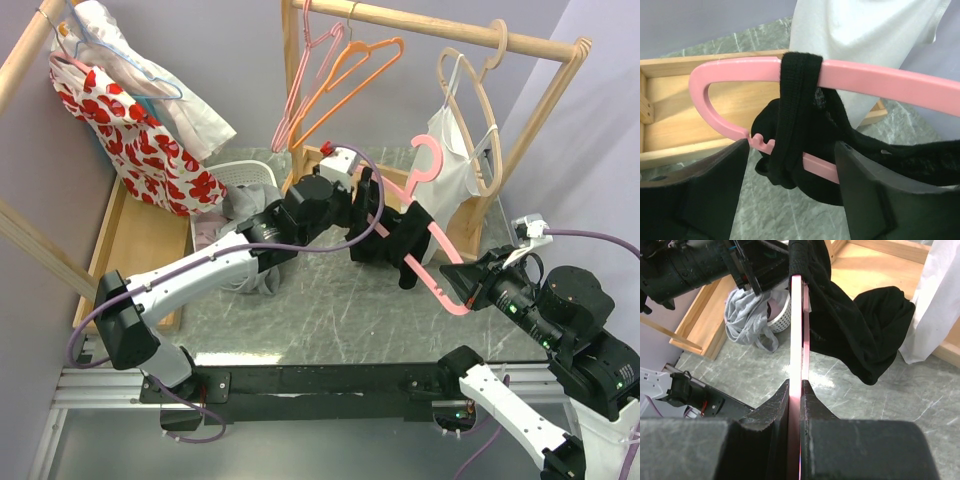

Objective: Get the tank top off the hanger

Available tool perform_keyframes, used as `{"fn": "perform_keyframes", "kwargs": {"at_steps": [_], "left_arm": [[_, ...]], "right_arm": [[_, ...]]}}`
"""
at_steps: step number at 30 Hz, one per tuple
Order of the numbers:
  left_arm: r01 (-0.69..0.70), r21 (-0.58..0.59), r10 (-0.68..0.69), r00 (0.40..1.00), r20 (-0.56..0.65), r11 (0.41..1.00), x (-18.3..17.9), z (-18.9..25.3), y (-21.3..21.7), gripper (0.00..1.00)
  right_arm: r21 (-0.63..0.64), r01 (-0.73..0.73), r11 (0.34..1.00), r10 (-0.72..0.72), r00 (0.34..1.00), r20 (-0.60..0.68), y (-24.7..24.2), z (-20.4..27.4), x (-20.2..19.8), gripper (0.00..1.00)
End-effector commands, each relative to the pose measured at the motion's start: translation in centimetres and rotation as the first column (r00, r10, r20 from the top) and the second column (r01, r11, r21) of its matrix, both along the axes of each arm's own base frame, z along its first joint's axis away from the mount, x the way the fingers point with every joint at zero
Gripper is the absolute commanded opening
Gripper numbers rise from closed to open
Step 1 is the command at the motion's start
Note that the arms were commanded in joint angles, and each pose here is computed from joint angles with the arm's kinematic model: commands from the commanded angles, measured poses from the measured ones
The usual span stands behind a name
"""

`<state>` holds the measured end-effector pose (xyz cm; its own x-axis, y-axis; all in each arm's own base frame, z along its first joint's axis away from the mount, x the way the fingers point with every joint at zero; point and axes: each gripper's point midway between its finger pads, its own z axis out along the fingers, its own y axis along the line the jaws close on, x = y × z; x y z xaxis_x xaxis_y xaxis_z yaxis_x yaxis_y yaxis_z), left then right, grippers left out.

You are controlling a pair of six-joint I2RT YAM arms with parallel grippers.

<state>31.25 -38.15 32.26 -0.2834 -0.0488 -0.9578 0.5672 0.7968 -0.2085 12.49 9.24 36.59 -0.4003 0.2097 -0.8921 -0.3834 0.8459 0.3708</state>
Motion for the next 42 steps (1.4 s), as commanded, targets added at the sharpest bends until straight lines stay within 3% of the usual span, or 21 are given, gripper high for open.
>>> {"fn": "perform_keyframes", "kwargs": {"at_steps": [1,2,7,11,14,16,17,20,27,36,42], "left_arm": [[0.009,-0.050,-0.007,1.000,0.030,0.999,0.8,1.6,-0.4,0.56],[0.004,-0.051,-0.003,1.000,0.031,0.999,1.0,1.6,-0.4,0.49],[0.018,-0.075,-0.014,0.999,0.049,0.997,1.9,2.3,-0.6,0.38],[0.034,-0.082,-0.030,0.998,0.048,0.996,2.1,2.4,-0.8,0.44],[0.049,-0.086,-0.045,0.998,0.046,0.995,2.0,2.2,-0.9,0.43],[0.050,-0.087,-0.046,0.998,0.041,0.995,2.0,2.0,-0.9,0.35],[0.050,-0.084,-0.046,0.998,0.038,0.995,2.0,1.9,-1.0,0.23],[0.032,-0.078,-0.029,0.999,0.040,0.996,2.3,2.2,-0.7,0.01],[-0.047,-0.080,0.053,0.996,0.074,0.996,3.6,3.9,1.9,0.01],[-0.212,-0.081,0.216,0.976,0.038,0.974,8.6,3.5,7.0,0.01],[-0.290,-0.021,0.289,0.957,-0.013,0.957,11.8,2.1,8.9,0.01]], "right_arm": [[0.037,-0.027,0.999,0.023,0.994,0.106,0.4,2.6,0.1,0.00],[0.041,-0.029,0.999,0.024,0.993,0.114,0.4,2.8,0.0,0.00],[0.045,-0.056,0.997,0.050,0.991,0.128,0.7,3.0,-0.3,0.00],[0.043,-0.051,0.998,0.046,0.991,0.124,0.6,2.9,-0.3,0.00],[0.043,-0.047,0.998,0.041,0.991,0.126,0.5,2.9,-0.2,0.00],[0.045,-0.048,0.998,0.042,0.991,0.126,0.6,2.9,-0.3,0.00],[0.044,-0.047,0.998,0.041,0.991,0.128,0.5,2.9,-0.2,0.00],[0.037,-0.027,0.999,0.022,0.993,0.119,0.3,2.6,0.0,0.00],[0.014,-0.011,1.000,0.010,0.997,0.081,0.0,1.4,0.0,0.00],[0.018,-0.083,0.996,0.082,0.996,0.046,0.7,0.4,-1.3,0.00],[0.022,-0.142,0.990,0.141,0.989,0.034,1.3,0.1,-2.4,0.00]]}}
